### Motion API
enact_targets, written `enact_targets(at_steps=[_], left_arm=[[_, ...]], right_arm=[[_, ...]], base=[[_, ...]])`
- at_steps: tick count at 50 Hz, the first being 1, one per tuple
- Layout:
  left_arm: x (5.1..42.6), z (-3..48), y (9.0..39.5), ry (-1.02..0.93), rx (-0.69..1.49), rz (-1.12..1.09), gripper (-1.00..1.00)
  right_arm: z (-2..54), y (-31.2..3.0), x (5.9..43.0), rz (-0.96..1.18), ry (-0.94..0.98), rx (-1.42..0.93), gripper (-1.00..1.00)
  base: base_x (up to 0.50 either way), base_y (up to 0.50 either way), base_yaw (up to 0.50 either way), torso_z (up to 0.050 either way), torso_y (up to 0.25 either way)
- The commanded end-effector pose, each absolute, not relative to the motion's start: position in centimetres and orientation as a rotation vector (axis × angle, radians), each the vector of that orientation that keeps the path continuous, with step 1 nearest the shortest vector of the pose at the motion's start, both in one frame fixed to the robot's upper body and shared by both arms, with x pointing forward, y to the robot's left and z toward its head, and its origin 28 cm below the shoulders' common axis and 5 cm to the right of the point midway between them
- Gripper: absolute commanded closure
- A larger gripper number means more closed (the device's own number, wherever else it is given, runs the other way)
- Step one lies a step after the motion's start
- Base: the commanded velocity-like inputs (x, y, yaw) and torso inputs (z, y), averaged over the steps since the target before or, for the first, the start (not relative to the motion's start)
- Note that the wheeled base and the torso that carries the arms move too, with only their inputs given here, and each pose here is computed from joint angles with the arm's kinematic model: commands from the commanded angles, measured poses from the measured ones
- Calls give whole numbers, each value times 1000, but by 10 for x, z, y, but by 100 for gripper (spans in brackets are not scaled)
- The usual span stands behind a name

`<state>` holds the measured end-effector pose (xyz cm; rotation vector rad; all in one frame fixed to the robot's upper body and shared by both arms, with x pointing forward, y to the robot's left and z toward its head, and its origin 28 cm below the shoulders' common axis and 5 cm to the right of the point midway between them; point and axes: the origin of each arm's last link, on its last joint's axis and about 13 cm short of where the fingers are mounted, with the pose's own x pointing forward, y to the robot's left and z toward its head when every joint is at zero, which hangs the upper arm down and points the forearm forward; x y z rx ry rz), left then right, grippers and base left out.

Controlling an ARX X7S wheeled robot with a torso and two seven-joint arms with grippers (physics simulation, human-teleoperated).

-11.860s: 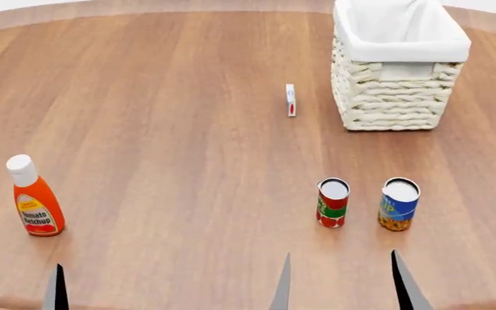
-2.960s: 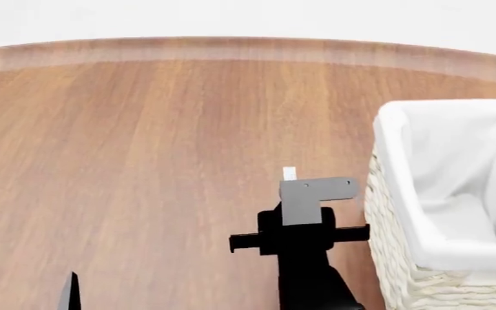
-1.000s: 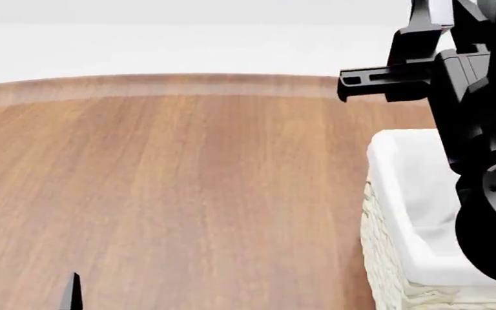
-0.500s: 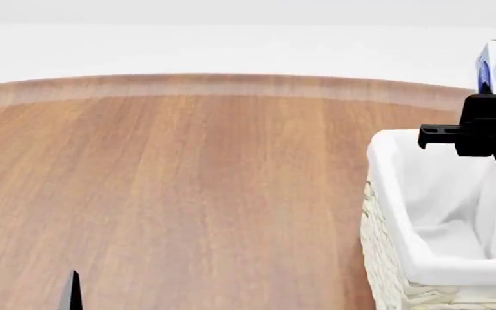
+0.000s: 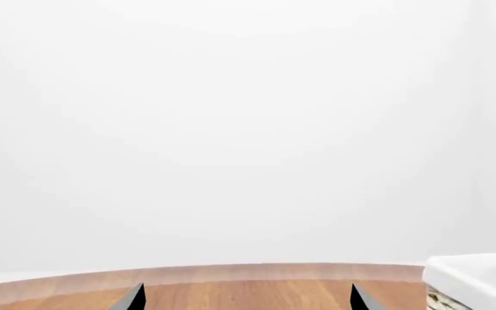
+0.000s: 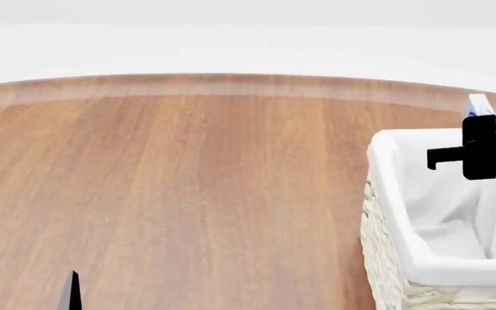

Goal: Pick up the cream cheese box, and put it in the basket.

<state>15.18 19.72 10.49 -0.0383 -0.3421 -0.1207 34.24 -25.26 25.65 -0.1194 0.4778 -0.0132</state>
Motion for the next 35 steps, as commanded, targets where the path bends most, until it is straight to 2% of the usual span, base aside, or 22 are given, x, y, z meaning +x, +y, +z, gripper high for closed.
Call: enact_targets(at_steps=[1, 10, 35], left_arm=[[151, 105, 197, -343, -39, -124, -100], [152, 104, 197, -342, -41, -124, -100], [153, 103, 197, -340, -37, -124, -100]], right_arm=[[277, -260, 339, -3, 604, -127, 100], [273, -260, 342, 11, 735, -99, 100], [255, -266, 347, -17, 795, -100, 100]], base=[[0, 0, 0, 0, 0], [0, 0, 0, 0, 1], [0, 0, 0, 0, 0]])
